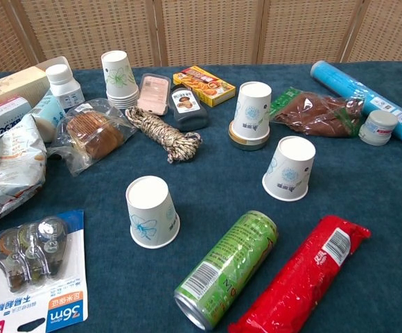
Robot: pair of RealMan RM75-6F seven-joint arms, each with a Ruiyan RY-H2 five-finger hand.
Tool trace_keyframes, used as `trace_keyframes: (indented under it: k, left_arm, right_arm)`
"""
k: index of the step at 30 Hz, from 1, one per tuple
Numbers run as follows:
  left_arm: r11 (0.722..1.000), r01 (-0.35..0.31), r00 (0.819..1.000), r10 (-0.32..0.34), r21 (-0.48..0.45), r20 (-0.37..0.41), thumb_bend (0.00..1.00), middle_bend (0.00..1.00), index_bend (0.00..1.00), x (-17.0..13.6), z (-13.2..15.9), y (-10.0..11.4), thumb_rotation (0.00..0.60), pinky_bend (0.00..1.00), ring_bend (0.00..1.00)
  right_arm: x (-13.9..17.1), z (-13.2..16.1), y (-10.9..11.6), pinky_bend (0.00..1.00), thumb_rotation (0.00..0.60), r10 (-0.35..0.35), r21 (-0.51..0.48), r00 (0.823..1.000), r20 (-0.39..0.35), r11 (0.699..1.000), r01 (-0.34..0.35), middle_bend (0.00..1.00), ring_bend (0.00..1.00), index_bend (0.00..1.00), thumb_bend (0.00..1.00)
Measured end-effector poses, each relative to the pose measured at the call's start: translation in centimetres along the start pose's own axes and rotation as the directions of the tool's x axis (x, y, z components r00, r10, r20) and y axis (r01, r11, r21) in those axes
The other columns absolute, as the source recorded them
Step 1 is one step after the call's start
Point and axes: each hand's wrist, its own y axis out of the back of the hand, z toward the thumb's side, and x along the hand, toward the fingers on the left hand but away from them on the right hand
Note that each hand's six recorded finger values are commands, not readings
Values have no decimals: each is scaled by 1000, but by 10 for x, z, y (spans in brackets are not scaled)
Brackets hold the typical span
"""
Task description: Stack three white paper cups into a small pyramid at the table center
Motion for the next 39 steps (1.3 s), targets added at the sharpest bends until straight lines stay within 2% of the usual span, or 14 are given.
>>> trace_keyframes:
  k: [7,16,29,39]
  left_arm:
    - [996,69,995,-73,59,73,270,0,0,32,37,-12,600,0,0]
    - [986,113,982,-130,126,136,270,0,0,71,87,-31,600,0,0]
    - [969,181,967,-206,167,148,269,0,0,116,153,-60,600,0,0]
    - [961,184,977,-202,209,70,269,0,0,136,160,-64,600,0,0]
  right_arm:
    - [-1,-3,7,152,600,-20,25,1000,16,999,20,32,79,0,142]
    - [-2,-3,10,152,600,-14,10,1000,24,1000,14,32,79,0,141]
    - [-4,-6,13,151,600,-16,-14,999,31,1000,17,32,79,0,142]
    - [-5,-6,14,152,600,-18,-23,999,29,1000,19,33,79,0,143]
